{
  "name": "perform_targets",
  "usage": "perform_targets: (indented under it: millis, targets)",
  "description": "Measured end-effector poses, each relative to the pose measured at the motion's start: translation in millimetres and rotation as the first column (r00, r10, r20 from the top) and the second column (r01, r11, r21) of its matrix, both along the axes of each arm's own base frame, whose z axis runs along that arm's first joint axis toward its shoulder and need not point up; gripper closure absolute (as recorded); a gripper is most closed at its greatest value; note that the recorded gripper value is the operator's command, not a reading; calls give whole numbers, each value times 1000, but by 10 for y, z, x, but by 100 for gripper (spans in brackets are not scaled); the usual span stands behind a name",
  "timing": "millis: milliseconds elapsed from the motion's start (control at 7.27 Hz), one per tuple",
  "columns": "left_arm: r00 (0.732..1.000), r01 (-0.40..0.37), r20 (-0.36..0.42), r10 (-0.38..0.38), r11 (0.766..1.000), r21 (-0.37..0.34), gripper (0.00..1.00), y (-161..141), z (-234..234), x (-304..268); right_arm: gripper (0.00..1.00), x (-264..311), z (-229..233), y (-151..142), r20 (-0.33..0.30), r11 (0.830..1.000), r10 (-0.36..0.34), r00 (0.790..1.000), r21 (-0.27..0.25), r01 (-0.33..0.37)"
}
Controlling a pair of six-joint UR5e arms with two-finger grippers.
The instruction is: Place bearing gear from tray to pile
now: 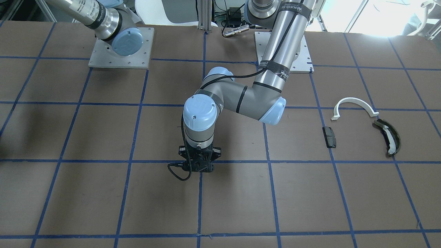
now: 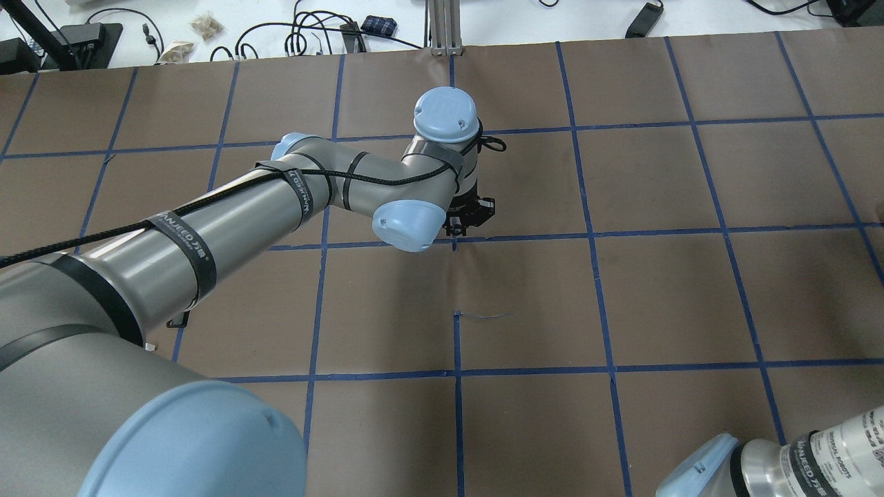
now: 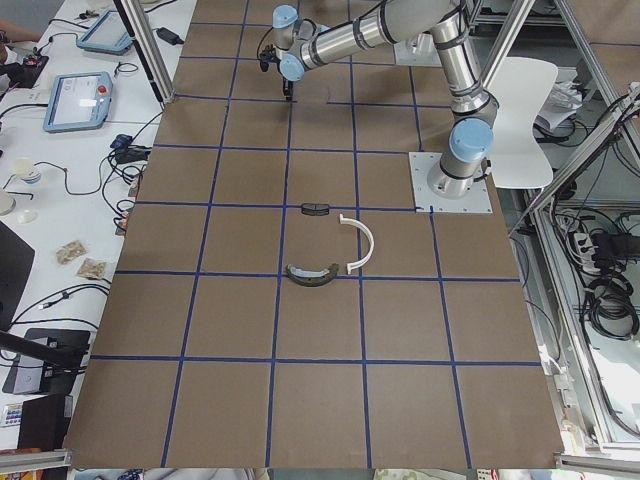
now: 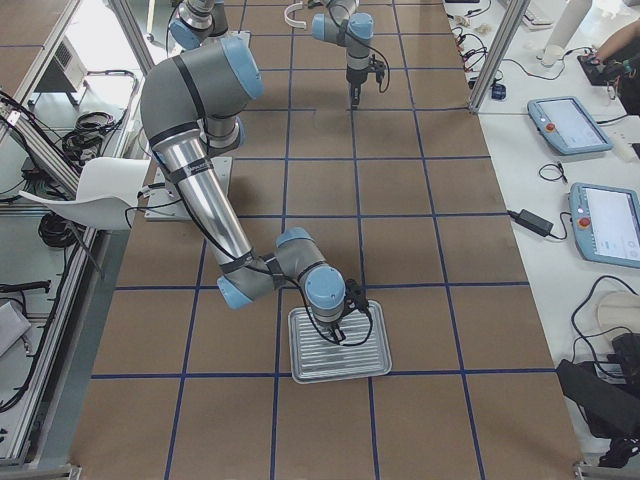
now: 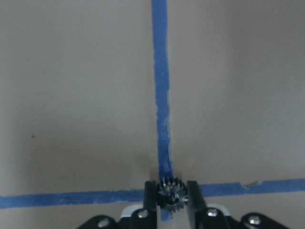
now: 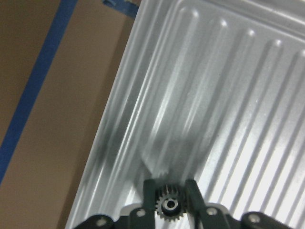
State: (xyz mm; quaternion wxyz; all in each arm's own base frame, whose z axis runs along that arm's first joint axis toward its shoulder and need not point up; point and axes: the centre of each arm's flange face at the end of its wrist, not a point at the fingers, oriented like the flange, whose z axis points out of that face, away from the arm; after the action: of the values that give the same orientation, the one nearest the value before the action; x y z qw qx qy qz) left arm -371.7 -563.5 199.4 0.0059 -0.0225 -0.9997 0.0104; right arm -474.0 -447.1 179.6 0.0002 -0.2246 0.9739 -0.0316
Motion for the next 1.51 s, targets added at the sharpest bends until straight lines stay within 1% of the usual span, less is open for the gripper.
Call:
perform_targets:
  millis: [138, 275, 412, 550, 688, 825, 962, 1100, 1238, 1375, 1512]
  targets:
    - [1000, 6, 19, -6, 1000, 13, 100, -98, 206, 240, 89, 56, 151, -51, -17, 1000, -4, 1000, -8, 4]
    - [997, 26, 69, -29, 999, 30, 100, -237, 492, 694, 89, 221, 409, -177, -41, 1000, 9, 999, -25, -10]
    - [990, 54, 128, -59, 998, 41, 100, -379, 750, 1290, 89, 499, 723, -344, -58, 999, 26, 998, -41, -29]
    - [981, 80, 170, -89, 995, 55, 100, -497, 919, 1945, 89, 871, 1081, -493, -59, 998, 19, 998, -51, -22]
    - [976, 104, 183, -117, 991, 78, 100, -530, 978, 2517, 89, 1365, 1448, -629, -44, 999, -9, 999, -51, 7]
    - [973, 119, 186, -136, 988, 99, 100, -478, 976, 2965, 89, 1988, 1735, -788, -22, 998, -47, 999, -39, 46]
    - [973, 122, 184, -142, 986, 116, 100, -380, 926, 3413, 89, 2797, 1904, -996, -10, 996, -88, 996, -15, 88]
    - [974, 123, 176, -145, 984, 130, 100, -268, 823, 3901, 89, 3675, 1964, -1176, -12, 990, -141, 990, 1, 141]
    - [974, 132, 166, -154, 982, 137, 100, -143, 695, 4359, 88, 4549, 1916, -1288, -7, 979, -202, 979, 15, 202]
    - [975, 142, 154, -162, 981, 133, 100, -13, 541, 4752, 86, 5376, 1742, -1350, -5, 966, -256, 967, 28, 256]
    - [980, 137, 129, -153, 983, 121, 100, 120, 366, 5122, 83, 6167, 1466, -1376, 2, 942, -335, 942, 30, 335]
